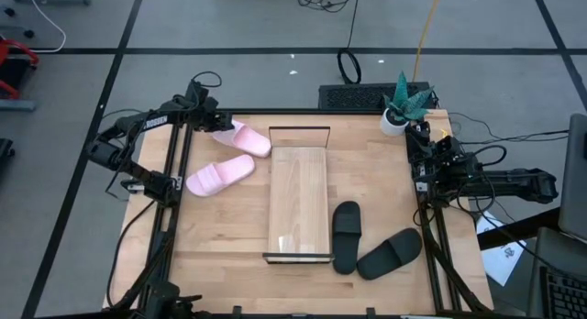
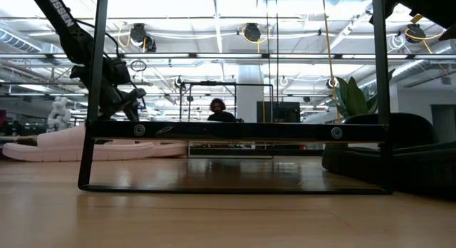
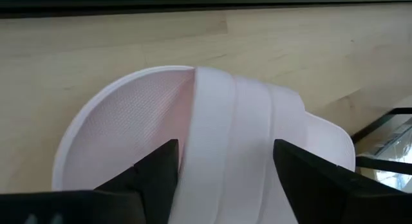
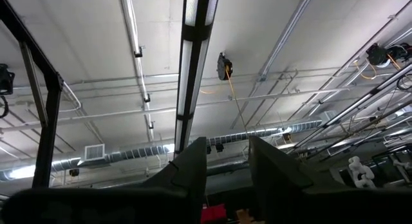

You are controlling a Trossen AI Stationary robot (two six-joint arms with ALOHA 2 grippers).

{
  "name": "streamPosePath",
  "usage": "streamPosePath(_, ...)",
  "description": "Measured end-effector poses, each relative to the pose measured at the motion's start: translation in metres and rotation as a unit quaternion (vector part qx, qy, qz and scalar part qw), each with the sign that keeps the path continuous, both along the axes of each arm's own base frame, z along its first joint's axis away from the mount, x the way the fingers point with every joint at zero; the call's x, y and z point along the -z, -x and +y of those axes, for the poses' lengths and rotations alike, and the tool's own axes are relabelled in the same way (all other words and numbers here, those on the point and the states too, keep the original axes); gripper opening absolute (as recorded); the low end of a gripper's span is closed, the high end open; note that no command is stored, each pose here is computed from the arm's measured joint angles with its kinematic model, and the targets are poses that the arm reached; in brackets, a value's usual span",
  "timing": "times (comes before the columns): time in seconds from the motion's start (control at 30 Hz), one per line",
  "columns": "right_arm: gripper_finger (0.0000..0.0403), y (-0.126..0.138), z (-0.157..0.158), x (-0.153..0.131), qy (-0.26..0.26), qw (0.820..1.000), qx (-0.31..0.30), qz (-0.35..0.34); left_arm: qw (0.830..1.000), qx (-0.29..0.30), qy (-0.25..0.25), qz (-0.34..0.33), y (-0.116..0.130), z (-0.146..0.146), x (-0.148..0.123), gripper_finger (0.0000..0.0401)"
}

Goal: Pick and place slides into the shelf
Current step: Put the top pink slide on the shelf

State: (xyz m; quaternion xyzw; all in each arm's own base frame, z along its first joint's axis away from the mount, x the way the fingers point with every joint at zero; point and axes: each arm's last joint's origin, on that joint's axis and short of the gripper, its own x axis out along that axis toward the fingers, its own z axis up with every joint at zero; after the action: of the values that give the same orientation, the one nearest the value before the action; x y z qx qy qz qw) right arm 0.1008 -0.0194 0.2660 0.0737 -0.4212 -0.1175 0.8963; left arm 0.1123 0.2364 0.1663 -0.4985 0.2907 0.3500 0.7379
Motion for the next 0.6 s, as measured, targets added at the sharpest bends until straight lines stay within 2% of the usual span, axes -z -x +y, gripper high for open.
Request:
streamPosePath(0.13,0.0107,0.0,0.0,0.0,0.0,1.0,0.0,0.0,1.0,0.007,-0.002,0.001,0.0001,-0.0003,0.0001,0.0189)
streamPosePath(0.47,0.0107,0.0,0.0,0.0,-0.001,1.0,-0.001,0.0,1.0,0.019,-0.004,-0.004,0.0003,-0.0006,0.0,0.0024)
streamPosePath(0.6,0.0107,0.0,0.0,0.0,-0.001,1.0,-0.001,0.0,1.0,0.011,-0.004,-0.007,0.004,0.0014,-0.0002,0.0007)
